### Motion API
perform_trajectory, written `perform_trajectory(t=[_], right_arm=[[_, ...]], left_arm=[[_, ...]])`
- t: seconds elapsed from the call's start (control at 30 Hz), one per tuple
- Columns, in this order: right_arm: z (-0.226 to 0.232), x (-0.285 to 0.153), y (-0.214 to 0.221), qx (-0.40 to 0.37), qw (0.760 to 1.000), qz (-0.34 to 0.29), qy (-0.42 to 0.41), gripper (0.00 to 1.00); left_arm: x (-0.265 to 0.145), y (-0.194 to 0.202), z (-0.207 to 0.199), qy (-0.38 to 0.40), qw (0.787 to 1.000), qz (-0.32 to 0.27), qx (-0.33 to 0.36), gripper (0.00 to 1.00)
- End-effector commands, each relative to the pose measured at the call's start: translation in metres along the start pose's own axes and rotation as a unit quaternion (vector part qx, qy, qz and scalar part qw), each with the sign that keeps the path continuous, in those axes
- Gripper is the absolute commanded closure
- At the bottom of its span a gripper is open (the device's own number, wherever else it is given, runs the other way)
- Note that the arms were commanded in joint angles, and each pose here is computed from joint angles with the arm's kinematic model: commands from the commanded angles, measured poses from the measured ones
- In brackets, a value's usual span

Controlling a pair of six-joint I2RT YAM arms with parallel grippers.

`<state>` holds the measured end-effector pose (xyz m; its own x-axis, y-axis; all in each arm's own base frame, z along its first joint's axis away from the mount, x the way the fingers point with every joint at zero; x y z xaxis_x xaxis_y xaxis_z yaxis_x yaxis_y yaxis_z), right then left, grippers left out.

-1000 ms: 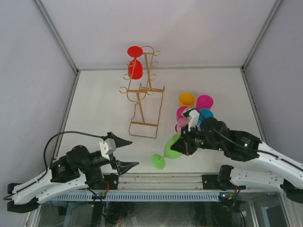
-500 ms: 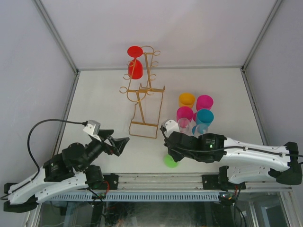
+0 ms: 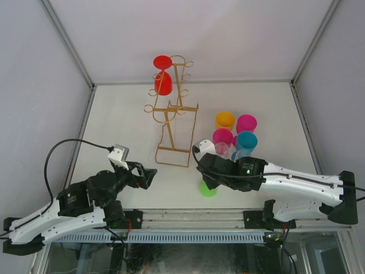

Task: Take the wine glass off the wine glass rack
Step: Place the wine glass at the center of the board.

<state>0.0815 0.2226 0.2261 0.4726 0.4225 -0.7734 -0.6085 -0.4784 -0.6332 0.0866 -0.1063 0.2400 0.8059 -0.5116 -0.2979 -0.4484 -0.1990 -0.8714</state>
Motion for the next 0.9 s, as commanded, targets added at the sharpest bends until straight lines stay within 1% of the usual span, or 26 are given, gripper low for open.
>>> perform_trajectory(t=[0.0,0.33,0.4,0.5,0.6,0.87], right_arm=[[0.001,0.001,-0.017,0.028,0.999,-0.021,-0.014,1.00],[0.001,0.015,-0.015,0.022,1.000,-0.002,-0.009,1.00],[0.001,0.016,-0.016,0.023,1.000,-0.001,-0.008,0.98],[0.000,0.017,-0.017,0.030,1.000,-0.003,-0.005,0.92],[-0.003,0.017,-0.019,0.042,0.999,-0.007,0.001,0.90],[-0.010,0.017,-0.021,0.059,0.998,-0.011,0.012,0.89]], left_arm=[[-0.006,-0.017,-0.006,0.003,0.999,-0.022,-0.025,0.00],[-0.007,-0.019,-0.004,-0.006,1.000,-0.016,-0.022,0.00],[-0.007,-0.019,-0.004,-0.007,1.000,-0.015,-0.020,0.00],[-0.007,-0.019,-0.004,-0.009,1.000,-0.014,-0.018,0.00],[-0.006,-0.018,-0.004,-0.010,1.000,-0.011,-0.017,0.00],[-0.005,-0.019,-0.006,-0.012,1.000,0.000,-0.013,0.00]])
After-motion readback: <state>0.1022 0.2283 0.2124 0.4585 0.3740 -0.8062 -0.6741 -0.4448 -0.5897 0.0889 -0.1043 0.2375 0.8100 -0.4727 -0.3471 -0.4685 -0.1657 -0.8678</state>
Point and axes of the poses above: each gripper's point midway between its finger pads, its own x axis out along the fingers, its own z axis along the line the jaws close on, y = z × x, the point moved 7 cm from there along -x, back along the fingers, and after that the axes turned 4 degrees about -x, right-handed, at the moved point
